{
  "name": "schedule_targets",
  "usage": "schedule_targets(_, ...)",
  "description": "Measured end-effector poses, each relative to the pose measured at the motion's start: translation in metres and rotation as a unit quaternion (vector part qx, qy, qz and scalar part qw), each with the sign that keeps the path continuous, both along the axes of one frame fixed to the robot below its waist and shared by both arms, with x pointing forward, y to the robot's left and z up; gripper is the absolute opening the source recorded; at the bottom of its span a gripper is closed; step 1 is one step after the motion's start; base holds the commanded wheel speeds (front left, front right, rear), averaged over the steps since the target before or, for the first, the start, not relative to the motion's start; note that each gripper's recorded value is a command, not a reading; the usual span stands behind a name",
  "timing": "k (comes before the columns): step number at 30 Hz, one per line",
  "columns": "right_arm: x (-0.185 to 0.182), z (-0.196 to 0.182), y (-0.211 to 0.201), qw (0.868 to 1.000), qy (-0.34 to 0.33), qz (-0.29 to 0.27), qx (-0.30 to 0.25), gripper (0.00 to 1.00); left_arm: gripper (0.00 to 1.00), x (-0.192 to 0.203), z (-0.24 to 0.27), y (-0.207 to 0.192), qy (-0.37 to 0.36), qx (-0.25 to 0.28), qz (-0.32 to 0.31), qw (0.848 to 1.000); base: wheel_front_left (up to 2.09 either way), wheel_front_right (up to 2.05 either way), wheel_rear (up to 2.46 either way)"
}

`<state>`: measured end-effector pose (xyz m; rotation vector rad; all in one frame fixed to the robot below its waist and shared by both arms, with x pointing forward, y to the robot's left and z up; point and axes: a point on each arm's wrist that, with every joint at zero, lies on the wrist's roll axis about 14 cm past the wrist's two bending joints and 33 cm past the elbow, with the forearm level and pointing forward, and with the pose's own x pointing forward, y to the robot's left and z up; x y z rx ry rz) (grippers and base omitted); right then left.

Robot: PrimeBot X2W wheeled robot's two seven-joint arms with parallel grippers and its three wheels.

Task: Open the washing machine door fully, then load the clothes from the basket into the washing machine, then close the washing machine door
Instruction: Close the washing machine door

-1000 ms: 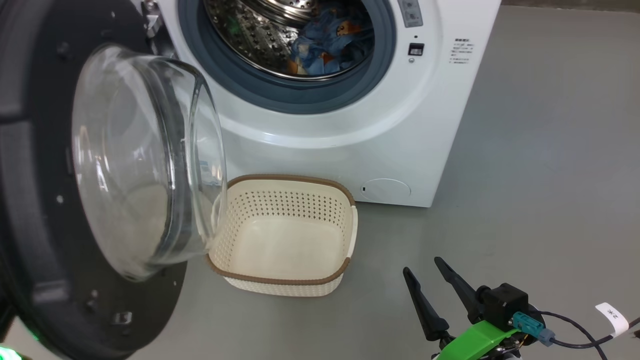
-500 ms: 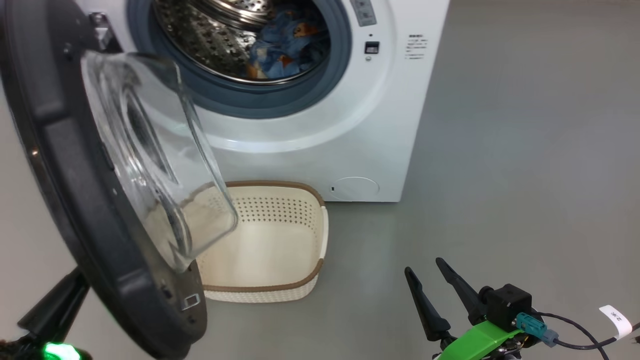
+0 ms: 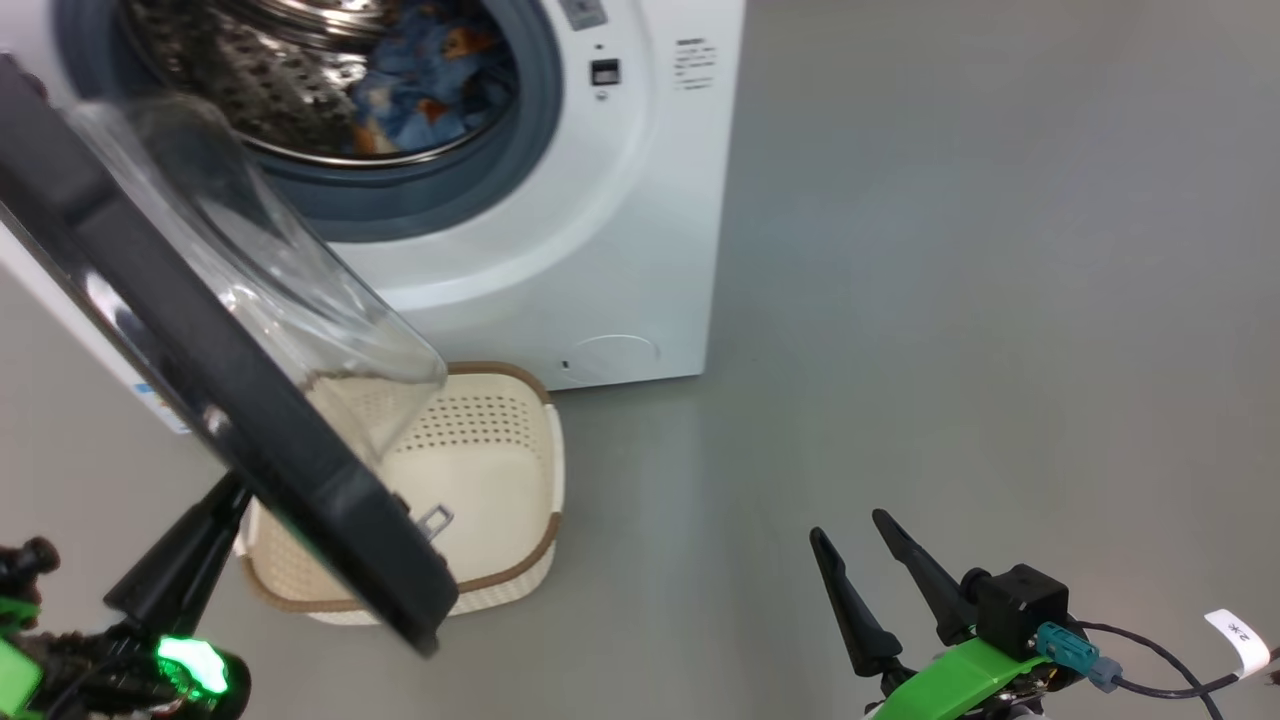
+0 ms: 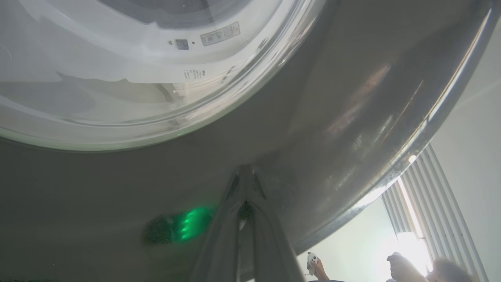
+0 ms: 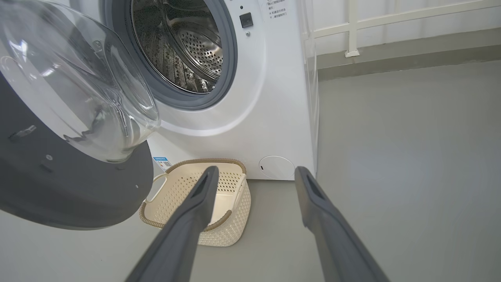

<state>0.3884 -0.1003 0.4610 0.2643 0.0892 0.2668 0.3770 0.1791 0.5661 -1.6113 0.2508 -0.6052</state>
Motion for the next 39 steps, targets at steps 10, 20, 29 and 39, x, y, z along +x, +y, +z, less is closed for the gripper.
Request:
schedule_targets(10, -0.01, -0.003, -0.039, 0.998, 0.006, -0.059, -0.004, 1.0, 0.0, 0.041, 0.003, -0.05, -0.012, -0.019, -0.057, 0.998, 0.0, 0.0, 0.0)
schedule_targets(20, -0.023, -0.01, -0.068, 0.994, 0.019, -0.103, -0.01, 1.0, 0.0, 0.084, -0.002, -0.092, -0.006, -0.034, -0.08, 0.996, 0.0, 0.0, 0.0)
schedule_targets(29, -0.029, -0.013, -0.083, 0.991, 0.027, -0.128, -0.015, 1.0, 0.0, 0.113, -0.007, -0.105, 0.002, -0.04, -0.067, 0.997, 0.0, 0.0, 0.0)
schedule_targets(39, -0.03, -0.013, -0.087, 0.99, 0.028, -0.135, -0.013, 1.0, 0.0, 0.121, -0.011, -0.105, 0.006, -0.03, -0.058, 0.998, 0.0, 0.0, 0.0)
